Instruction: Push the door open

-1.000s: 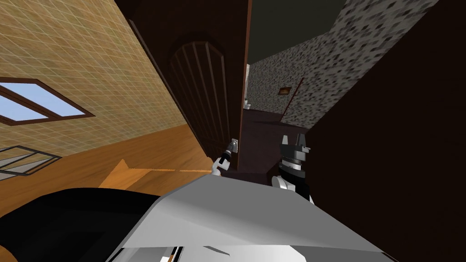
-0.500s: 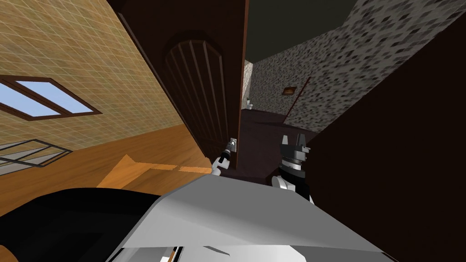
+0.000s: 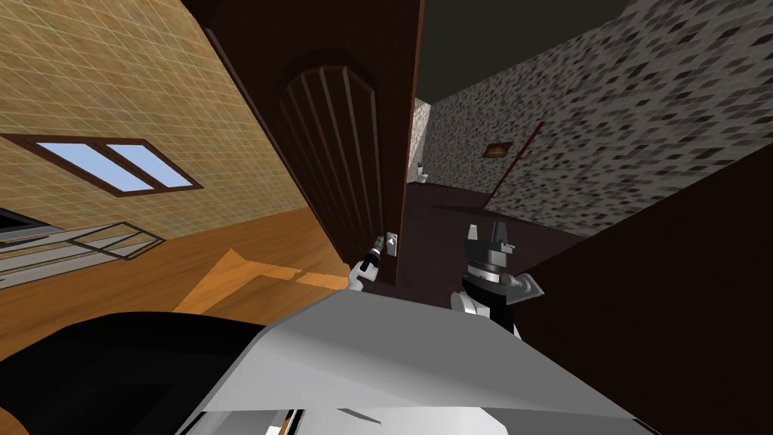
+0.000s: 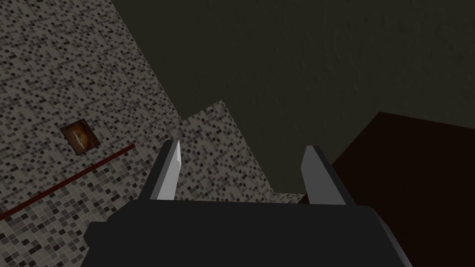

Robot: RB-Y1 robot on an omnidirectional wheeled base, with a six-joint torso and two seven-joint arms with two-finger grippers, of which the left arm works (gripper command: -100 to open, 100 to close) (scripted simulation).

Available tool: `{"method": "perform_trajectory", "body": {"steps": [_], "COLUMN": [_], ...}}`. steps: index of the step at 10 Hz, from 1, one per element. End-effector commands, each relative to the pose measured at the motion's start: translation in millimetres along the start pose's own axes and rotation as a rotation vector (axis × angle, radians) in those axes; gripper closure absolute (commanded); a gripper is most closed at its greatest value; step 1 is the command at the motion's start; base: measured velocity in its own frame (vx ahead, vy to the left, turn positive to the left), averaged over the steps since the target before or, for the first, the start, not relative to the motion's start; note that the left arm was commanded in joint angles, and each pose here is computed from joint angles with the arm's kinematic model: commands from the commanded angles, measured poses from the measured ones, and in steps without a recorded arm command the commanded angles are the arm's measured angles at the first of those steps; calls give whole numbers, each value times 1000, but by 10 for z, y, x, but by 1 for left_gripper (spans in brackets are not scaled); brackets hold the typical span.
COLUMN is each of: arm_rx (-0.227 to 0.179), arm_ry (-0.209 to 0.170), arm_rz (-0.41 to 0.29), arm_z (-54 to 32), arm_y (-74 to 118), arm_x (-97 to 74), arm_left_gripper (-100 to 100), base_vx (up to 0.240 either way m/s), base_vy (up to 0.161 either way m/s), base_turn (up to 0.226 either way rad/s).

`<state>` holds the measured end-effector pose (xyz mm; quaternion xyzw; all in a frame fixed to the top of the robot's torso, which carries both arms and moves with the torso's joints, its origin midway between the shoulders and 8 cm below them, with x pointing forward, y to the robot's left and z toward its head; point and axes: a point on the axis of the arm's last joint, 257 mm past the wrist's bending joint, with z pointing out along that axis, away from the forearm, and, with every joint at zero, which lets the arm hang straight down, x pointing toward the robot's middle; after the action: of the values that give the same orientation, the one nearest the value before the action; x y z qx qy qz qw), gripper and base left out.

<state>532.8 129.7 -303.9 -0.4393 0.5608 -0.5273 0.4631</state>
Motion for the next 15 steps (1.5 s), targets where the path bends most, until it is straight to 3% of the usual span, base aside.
{"method": "perform_trajectory", "body": {"steps": [1,4,6,9,11,15], "arm_rx": [-3,-3,1,16,9,11], "arm_ry": [5,14,24,39,36,36], "arm_rz": [22,28,11,-54,-14,18], "arm_z": [-28,-51,-61,-47,-68,-105], "arm_y": [19,21,-2,-98,-49,-12], "arm_x": [-51,-24,101,426,276,175], "arm_left_gripper": [-100,-100,-100,-100,-100,-100], "base_vx": [-25,-211,-262,-245,-4,230], "base_vy": [71,68,25,-26,8,11], "base_turn": [30,-11,0,10,-1,-2]}}
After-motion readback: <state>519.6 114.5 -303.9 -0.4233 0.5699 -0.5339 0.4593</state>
